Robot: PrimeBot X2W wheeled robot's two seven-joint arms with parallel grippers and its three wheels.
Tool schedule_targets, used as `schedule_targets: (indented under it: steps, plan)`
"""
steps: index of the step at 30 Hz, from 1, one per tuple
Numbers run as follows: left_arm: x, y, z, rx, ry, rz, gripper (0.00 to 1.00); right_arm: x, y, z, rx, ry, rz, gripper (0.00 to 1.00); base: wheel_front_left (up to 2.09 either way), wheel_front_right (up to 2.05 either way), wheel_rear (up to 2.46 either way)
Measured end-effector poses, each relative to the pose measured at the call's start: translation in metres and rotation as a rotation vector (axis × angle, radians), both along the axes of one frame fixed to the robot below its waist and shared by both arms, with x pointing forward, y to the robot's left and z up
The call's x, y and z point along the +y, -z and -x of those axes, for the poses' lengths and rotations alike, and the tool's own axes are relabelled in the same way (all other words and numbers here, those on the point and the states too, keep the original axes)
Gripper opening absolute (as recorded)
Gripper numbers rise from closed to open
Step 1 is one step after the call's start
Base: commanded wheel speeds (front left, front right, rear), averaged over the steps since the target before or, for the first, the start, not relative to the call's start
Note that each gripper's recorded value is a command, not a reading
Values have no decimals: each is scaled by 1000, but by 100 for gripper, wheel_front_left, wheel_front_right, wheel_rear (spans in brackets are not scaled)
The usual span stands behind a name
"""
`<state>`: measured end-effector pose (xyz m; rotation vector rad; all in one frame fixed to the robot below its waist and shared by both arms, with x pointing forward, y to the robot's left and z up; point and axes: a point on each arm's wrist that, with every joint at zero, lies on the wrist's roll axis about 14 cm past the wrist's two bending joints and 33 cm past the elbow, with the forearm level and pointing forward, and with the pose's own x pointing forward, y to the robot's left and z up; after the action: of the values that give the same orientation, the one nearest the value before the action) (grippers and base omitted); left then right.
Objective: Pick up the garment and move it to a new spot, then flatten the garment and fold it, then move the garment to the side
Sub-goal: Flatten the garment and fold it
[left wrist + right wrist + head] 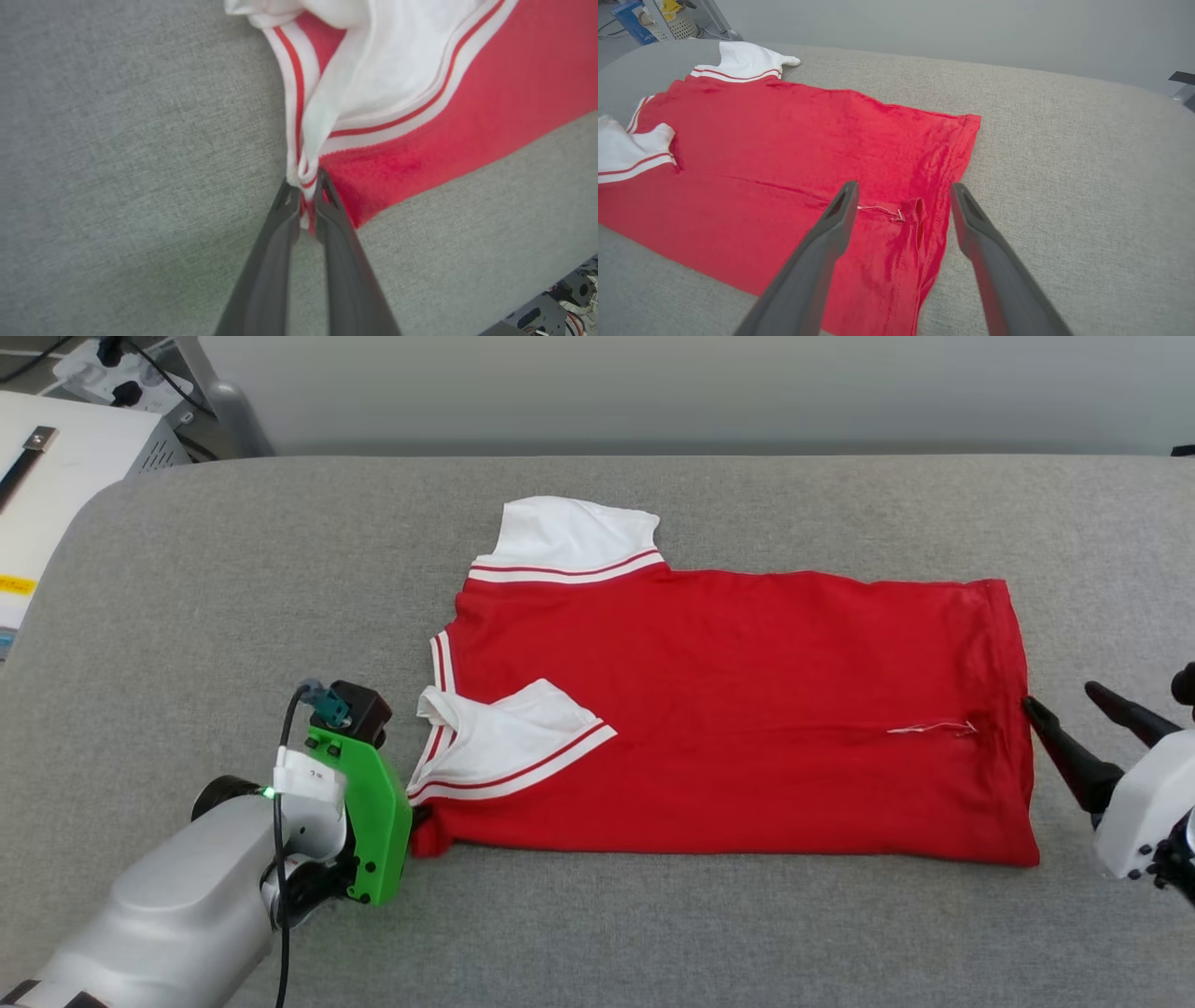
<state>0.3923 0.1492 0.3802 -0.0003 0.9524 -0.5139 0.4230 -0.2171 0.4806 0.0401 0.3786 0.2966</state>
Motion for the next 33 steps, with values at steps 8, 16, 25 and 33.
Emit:
schedule_targets:
  steps: [8,16,25,33]
  plan:
    - [-3,-26,-2,-98,35,38,0,-21,22,21,324,-47,203,100,0,0,0]
    - [-8,-21,-2,-93,57,36,0,-13,65,30,524,-36,163,100,0,0,0]
    - [-3,-6,-1,-65,37,36,0,-6,119,34,671,-12,135,100,0,0,0]
    - [1,-3,7,-66,2,53,0,5,116,30,601,-28,101,0,0,0,0]
